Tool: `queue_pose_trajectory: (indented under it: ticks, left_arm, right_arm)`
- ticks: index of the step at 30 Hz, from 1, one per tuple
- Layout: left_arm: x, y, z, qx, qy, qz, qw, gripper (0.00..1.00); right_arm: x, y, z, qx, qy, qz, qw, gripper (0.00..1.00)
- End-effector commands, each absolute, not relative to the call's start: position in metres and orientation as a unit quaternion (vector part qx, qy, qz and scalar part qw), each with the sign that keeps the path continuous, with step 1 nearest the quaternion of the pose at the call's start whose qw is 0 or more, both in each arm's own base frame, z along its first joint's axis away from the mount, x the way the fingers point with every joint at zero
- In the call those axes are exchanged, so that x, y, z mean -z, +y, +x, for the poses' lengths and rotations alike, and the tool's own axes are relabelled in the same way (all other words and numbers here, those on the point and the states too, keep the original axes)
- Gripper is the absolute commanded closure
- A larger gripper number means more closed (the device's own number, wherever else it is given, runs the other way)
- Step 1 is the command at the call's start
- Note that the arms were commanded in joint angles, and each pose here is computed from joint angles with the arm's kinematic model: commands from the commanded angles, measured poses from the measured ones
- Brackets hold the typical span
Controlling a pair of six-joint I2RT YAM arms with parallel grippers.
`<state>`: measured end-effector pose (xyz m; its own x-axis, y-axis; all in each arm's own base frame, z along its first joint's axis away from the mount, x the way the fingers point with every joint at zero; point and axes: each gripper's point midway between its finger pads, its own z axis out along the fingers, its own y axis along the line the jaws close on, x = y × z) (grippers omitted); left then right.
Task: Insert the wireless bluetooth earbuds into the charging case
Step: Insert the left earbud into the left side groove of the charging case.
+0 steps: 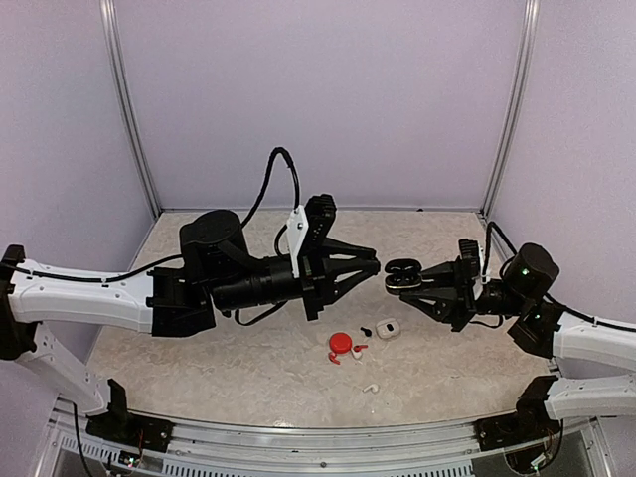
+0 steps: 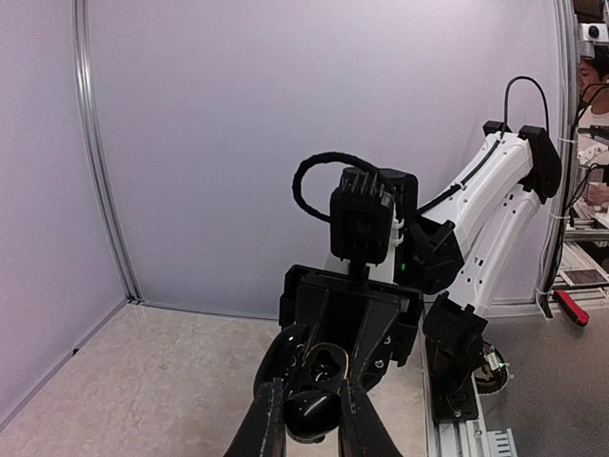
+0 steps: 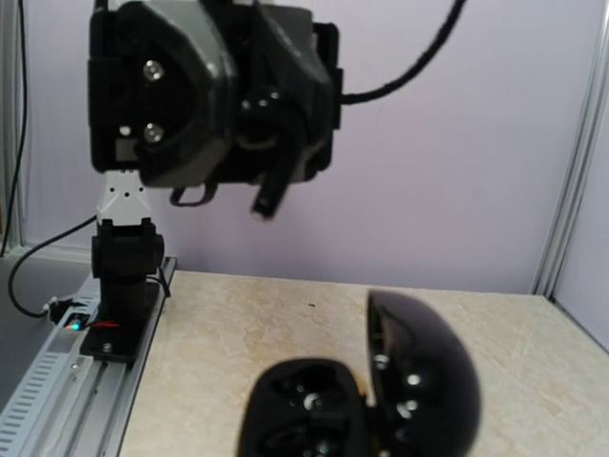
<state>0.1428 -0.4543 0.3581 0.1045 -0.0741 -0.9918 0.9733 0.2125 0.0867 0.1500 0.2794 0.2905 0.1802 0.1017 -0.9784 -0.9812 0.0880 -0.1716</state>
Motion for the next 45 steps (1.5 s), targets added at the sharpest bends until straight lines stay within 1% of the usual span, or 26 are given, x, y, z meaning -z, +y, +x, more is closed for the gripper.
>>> queue_pose_trajectory:
  ticks: [1, 11, 29, 45]
  left_arm:
    - [-0.381, -0.462, 0.134, 0.457, 0.467, 0.451, 0.608, 0.83]
    - [-0.373, -0.470, 0.129, 0.458, 0.460, 0.467, 0.600, 0.83]
    - [-0.349, -0.478, 0.149, 0.410, 0.496, 0.466, 0.607, 0.84]
    - [-0.331, -0.473, 0.154, 0.378, 0.513, 0.477, 0.605, 0.86]
  right_arm:
    - [-0.310, 0.284, 0.146, -0.439, 0.406, -0.505, 0.623, 1.00]
    - [-0.312, 0.288, 0.140, -0.428, 0.388, -0.512, 0.635, 1.00]
    - [-0.319, 0.292, 0.133, -0.431, 0.383, -0.517, 0.633, 1.00]
    - [-0.329, 0.289, 0.134, -0.449, 0.393, -0.495, 0.632, 1.00]
